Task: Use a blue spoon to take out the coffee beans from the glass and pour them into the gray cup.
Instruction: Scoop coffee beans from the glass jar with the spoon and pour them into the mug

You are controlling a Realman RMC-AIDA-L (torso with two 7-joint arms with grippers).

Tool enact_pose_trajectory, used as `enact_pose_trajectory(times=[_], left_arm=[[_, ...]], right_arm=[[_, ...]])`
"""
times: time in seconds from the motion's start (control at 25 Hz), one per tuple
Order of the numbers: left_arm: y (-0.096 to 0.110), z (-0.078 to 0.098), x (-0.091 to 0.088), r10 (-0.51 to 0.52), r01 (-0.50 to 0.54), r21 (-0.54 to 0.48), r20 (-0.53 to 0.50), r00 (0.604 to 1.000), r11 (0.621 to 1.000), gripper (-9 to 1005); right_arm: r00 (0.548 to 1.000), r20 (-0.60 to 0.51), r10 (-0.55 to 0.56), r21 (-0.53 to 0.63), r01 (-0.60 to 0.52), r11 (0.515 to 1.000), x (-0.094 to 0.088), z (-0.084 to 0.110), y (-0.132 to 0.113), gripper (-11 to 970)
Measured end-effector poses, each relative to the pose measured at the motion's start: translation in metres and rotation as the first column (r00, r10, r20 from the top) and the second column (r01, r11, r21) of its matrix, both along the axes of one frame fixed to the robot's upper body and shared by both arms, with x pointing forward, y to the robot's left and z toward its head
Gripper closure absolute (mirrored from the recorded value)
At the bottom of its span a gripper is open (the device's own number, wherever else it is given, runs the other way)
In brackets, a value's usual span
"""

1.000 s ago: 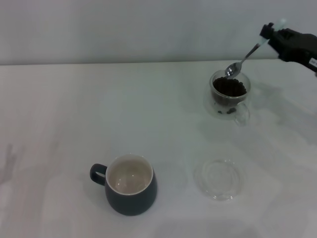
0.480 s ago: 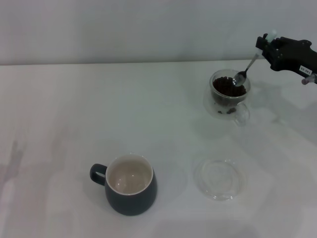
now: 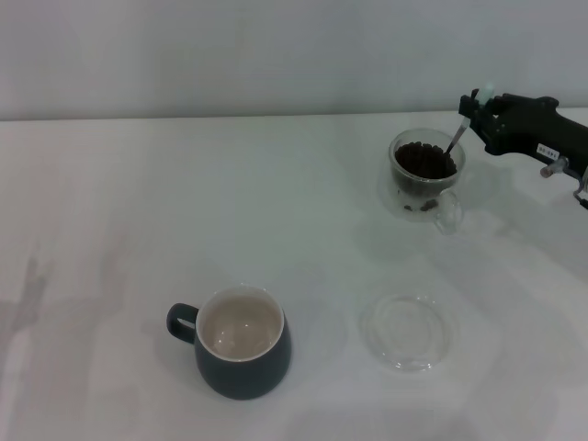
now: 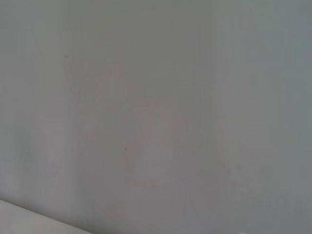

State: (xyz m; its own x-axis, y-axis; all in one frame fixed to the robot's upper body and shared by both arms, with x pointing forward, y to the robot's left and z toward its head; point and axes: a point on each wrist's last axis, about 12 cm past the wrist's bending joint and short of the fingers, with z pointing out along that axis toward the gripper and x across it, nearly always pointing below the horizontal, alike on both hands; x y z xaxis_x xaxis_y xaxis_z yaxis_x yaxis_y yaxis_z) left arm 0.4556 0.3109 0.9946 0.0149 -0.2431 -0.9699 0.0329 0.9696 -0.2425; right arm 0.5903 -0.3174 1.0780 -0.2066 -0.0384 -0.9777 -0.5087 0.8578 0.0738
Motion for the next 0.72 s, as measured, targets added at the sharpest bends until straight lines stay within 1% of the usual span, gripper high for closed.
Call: enact_pose_trajectory(times=[0.16,0.36,0.72], left_arm=[[0.0022,-0.0002,0.0008,0.005,-0.005,0.007,-0.004,1.0,1.0,285],[0.0037,-0.0003,0.0,0.015,-0.015,0.007,-0.004,1.0,1.0,285],[0.0051,0.0007,0.0009,0.014,-0.014,0.012,0.001,1.0,1.0,286]], right_arm=[[1.0,-0.012,-0.012,0.043,0.013,0.999,-0.0009,-0.0032,0.0026,813],[0.998,-0.031,-0.058,0.126,0.061,0.99,-0.0015,-0.0057,0.0018,812],[0.985,-0.135,-0.105,0.246,0.136,0.96,-0.0026,-0.0103,-0.0021,810]])
